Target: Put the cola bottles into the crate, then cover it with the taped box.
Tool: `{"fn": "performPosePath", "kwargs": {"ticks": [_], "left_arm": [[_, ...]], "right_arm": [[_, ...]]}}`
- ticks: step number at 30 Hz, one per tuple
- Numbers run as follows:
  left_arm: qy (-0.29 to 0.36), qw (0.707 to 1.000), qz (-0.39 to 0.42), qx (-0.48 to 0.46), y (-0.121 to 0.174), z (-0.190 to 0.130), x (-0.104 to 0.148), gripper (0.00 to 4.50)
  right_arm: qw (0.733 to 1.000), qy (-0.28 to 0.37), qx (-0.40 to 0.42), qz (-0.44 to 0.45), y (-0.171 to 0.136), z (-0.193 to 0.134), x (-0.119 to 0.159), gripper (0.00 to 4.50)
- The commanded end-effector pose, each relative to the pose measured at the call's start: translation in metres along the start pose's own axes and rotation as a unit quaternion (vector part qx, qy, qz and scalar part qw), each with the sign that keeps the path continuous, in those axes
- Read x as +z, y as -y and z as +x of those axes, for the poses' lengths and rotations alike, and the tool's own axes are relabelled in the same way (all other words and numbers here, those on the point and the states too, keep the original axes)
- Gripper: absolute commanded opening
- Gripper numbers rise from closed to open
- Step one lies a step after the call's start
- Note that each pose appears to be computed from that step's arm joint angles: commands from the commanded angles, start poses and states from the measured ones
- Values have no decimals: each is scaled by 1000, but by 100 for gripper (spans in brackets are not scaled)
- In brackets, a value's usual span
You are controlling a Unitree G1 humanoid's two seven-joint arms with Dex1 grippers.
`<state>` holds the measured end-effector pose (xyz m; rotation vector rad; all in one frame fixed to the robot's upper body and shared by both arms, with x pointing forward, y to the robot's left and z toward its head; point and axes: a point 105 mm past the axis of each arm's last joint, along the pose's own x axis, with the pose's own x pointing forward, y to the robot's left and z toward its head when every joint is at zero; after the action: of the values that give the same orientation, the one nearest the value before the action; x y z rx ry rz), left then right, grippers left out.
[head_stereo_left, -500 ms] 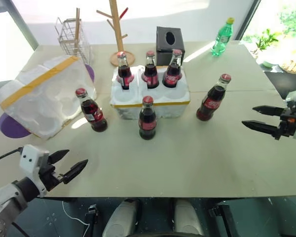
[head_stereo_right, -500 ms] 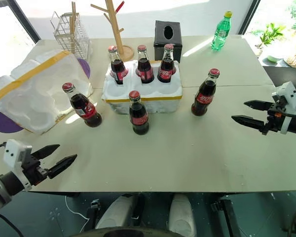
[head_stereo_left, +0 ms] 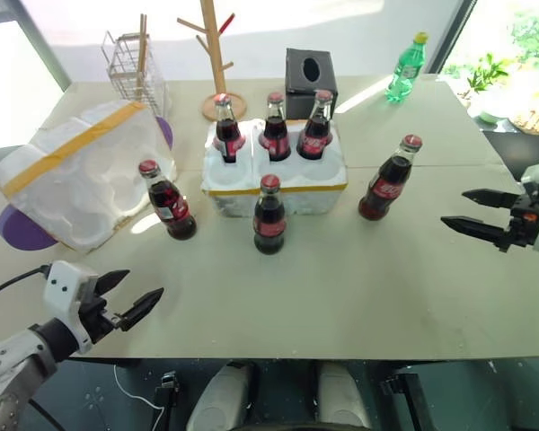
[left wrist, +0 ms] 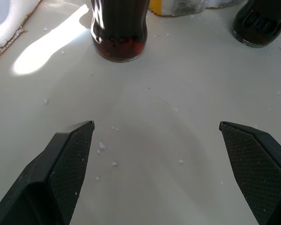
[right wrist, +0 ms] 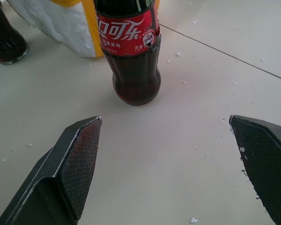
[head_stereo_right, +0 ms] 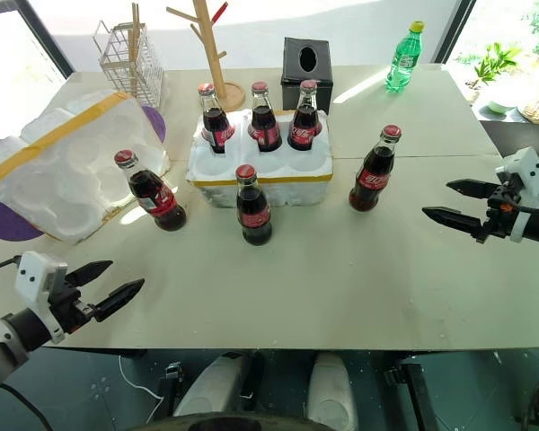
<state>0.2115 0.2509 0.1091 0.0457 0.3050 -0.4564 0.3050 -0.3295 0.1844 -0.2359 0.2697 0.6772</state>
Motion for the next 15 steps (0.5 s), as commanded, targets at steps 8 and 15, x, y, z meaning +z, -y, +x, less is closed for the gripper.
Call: {"fn": "performPosePath", "kwargs": {"ticks": [8,15], "left_arm": [[76,996,30,30,-21,1,38,448],[123,991,43,36,-38,12,70,448]], "right_arm": [[999,34,24,13,-13,-8,20,450],[985,17,167,-44,-69,-26,65,450]]}}
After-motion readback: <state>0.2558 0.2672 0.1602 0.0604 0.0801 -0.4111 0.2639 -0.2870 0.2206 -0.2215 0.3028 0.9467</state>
